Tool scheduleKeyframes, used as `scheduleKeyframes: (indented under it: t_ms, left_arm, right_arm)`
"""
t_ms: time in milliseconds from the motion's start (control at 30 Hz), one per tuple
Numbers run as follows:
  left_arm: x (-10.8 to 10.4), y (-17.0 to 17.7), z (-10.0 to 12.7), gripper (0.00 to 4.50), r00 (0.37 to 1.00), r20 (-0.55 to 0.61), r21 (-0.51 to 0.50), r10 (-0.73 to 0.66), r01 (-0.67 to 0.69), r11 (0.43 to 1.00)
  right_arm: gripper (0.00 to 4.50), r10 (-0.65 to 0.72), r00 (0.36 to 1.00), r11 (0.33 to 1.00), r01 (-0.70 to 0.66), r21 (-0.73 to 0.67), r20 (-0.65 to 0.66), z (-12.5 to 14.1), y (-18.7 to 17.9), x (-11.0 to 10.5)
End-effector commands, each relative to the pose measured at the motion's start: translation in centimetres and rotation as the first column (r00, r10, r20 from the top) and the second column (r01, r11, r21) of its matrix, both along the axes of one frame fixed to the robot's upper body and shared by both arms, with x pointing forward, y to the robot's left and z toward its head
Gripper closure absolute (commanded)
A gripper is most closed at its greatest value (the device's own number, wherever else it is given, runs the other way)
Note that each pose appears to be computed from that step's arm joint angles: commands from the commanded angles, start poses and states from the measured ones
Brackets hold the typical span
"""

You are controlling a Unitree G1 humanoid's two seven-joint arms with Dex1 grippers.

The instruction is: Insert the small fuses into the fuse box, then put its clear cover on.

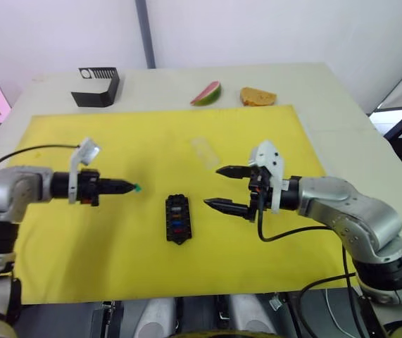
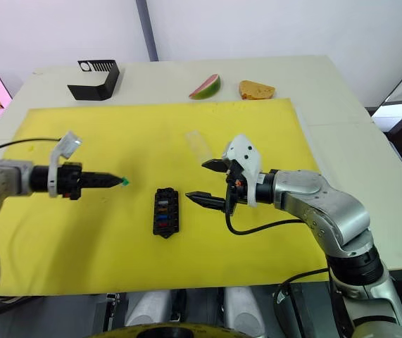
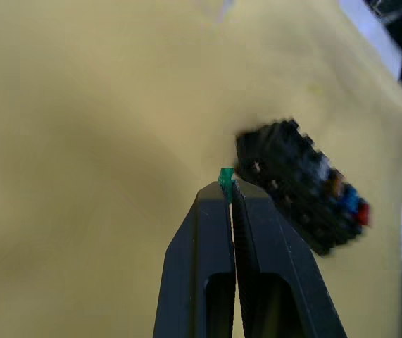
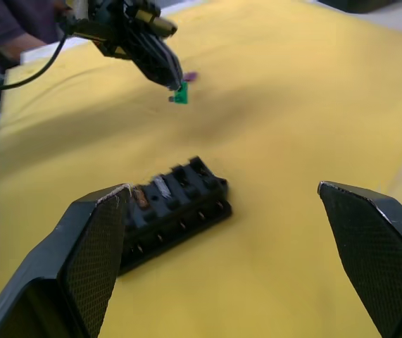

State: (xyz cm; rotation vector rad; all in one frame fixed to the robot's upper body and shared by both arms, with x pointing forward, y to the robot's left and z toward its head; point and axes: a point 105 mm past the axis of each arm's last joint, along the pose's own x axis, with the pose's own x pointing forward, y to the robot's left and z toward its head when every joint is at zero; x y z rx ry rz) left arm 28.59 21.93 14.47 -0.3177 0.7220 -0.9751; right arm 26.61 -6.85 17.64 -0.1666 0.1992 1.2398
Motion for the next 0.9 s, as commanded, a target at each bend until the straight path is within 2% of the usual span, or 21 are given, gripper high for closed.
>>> scheduleKeyframes:
  t_ms: [33, 133, 233, 367, 567, 667, 767, 900]
  left_arm:
    - [-3.1, 0.8, 1.3, 4.47, 0.987, -0.153, -0.146, 0.046, -0.069, 0.987]
    - [-5.4, 2.0, -0.2, 4.47, 0.959, -0.259, -0.176, 0.119, -0.168, 0.97]
    - [-6.6, 3.4, -2.0, 4.47, 0.927, -0.31, -0.154, 0.211, -0.267, 0.951]
    - [-6.9, 4.4, -3.2, 4.47, 0.902, -0.327, -0.133, 0.281, -0.338, 0.932]
    - [-6.5, 5.9, -6.0, 4.47, 0.842, -0.359, -0.03, 0.403, -0.442, 0.896]
    - [-6.9, 6.4, -6.9, 3.61, 0.822, -0.351, 0.012, 0.448, -0.475, 0.88]
    - [-7.2, 7.2, -6.5, 2.18, 0.807, -0.328, 0.012, 0.492, -0.517, 0.856]
    - [-8.9, 8.1, -4.5, 0.38, 0.8, -0.301, -0.044, 0.519, -0.555, 0.831]
  right_arm:
    - [0.0, 0.214, 0.977, 0.977, -0.214, -0.017, 0.007, 0.8, 1.3, -1.9]
    - [0.0, 0.303, 0.953, 0.952, -0.302, -0.053, 0.018, 0.7, 1.7, -2.3]
    - [0.0, 0.321, 0.947, 0.946, -0.319, -0.056, 0.027, 1.0, 2.3, -1.8]
    - [0.0, 0.339, 0.94, 0.94, -0.337, -0.062, 0.029, 1.1, 2.5, -1.5]
    - [0.0, 0.344, 0.938, 0.936, -0.339, -0.093, 0.044, 1.0, 2.4, -1.3]
    - [0.0, 0.323, 0.945, 0.945, -0.32, -0.072, 0.045, 1.3, 2.4, -1.1]
    - [0.0, 0.323, 0.945, 0.945, -0.321, -0.062, 0.04, 1.4, 2.4, -1.2]
    - [0.0, 0.337, 0.941, 0.941, -0.334, -0.058, 0.038, 1.4, 2.5, -1.4]
